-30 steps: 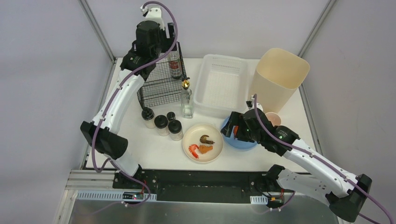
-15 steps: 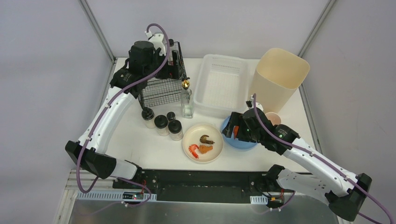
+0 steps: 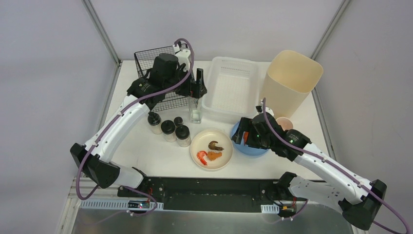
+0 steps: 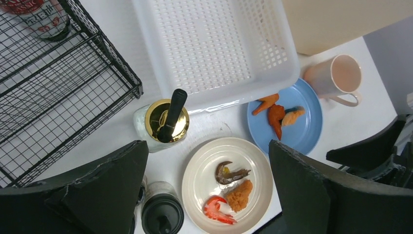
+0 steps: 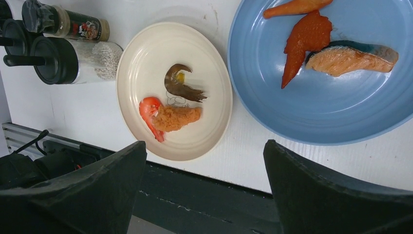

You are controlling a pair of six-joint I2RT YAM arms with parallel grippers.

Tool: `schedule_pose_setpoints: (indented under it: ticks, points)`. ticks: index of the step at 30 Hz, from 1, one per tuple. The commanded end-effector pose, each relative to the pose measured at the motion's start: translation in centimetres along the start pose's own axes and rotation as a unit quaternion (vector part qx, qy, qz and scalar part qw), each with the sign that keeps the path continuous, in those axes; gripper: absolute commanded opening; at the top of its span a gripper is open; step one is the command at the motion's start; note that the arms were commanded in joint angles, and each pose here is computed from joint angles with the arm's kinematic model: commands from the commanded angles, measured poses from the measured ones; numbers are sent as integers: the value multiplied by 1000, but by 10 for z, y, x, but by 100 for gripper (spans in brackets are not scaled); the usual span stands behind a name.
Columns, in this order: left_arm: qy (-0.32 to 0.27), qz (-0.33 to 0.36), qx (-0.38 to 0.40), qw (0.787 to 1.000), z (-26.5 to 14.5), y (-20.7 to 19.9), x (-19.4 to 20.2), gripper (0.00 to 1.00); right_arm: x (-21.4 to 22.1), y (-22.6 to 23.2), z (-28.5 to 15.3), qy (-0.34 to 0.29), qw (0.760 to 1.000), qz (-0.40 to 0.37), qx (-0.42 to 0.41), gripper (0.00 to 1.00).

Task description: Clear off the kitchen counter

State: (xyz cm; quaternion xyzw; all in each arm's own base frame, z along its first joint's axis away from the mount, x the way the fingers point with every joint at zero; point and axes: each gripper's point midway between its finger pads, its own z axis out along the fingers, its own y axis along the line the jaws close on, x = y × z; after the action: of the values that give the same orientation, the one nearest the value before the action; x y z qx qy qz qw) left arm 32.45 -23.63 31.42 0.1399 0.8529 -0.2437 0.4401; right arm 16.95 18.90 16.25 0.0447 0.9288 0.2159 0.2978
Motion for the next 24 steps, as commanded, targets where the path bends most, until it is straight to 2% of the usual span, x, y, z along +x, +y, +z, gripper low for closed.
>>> schedule_pose_setpoints:
  ticks: [1, 11, 24]
  points:
    - [9, 26, -27, 999, 10, 6, 9, 99, -9, 11, -6, -11, 1000, 6, -13, 94]
    - [35, 38, -71, 996, 39, 22, 26, 98, -8, 8, -5, -10, 1000, 6, -11, 94]
    - [8, 32, -91, 995, 51, 33, 28, 83, -6, 9, -4, -7, 1000, 8, -16, 94]
